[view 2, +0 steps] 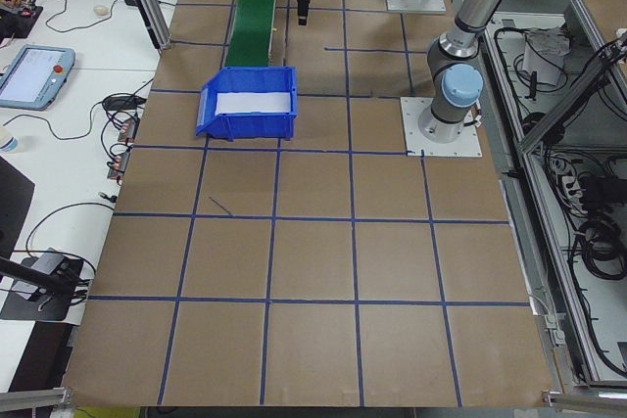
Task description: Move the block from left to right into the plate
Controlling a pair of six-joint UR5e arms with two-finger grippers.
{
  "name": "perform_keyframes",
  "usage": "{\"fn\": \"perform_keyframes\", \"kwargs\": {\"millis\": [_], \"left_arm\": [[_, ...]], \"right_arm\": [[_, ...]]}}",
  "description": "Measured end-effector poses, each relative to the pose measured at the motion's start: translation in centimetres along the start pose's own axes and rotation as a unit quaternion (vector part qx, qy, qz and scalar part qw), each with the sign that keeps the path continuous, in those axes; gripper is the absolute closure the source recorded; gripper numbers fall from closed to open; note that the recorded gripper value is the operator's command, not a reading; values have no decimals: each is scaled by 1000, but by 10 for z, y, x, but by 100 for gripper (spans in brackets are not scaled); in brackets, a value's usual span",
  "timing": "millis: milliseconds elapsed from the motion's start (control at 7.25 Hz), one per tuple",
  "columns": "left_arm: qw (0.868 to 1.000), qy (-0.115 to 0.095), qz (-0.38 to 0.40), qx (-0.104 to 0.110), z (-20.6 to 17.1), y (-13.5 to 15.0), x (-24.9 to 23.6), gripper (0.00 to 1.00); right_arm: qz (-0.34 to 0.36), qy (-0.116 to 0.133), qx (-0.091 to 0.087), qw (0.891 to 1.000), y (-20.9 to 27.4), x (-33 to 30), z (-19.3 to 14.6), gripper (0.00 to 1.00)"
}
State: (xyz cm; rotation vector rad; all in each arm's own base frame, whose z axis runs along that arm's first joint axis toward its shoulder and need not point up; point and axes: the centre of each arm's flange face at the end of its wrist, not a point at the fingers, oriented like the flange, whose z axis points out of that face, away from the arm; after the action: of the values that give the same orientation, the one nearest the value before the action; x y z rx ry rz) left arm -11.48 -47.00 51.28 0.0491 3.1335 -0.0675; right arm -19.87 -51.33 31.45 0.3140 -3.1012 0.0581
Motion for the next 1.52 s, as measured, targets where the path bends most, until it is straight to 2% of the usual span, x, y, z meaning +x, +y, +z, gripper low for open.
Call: {"fn": "perform_keyframes", "kwargs": {"millis": [138, 276, 552, 828, 966, 1103, 1517], "left_arm": [[1000, -1, 0, 0, 0, 0, 0, 0], [1000, -1, 0, 0, 0, 0, 0, 0], [1000, 0, 0, 1, -1, 0, 0, 0], [1000, -1, 0, 1, -1, 0, 0, 0], [1000, -1, 0, 1, -1, 0, 0, 0], [1000, -2, 0, 1, -1, 0, 0, 0], [1000, -1, 0, 1, -1, 0, 0, 0]], "right_arm": [[11, 10, 16, 1000, -48, -72, -30, 1], [34, 6, 20, 999, -73, -132, -56, 0], [66, -2, 30, 997, -87, -225, -107, 0], [74, -21, 43, 996, -83, -278, -177, 0], [76, -28, 39, 996, -80, -294, -197, 0], [75, -27, 29, 996, -76, -309, -203, 0], [67, -24, -7, 997, -69, -329, -176, 0]]}}
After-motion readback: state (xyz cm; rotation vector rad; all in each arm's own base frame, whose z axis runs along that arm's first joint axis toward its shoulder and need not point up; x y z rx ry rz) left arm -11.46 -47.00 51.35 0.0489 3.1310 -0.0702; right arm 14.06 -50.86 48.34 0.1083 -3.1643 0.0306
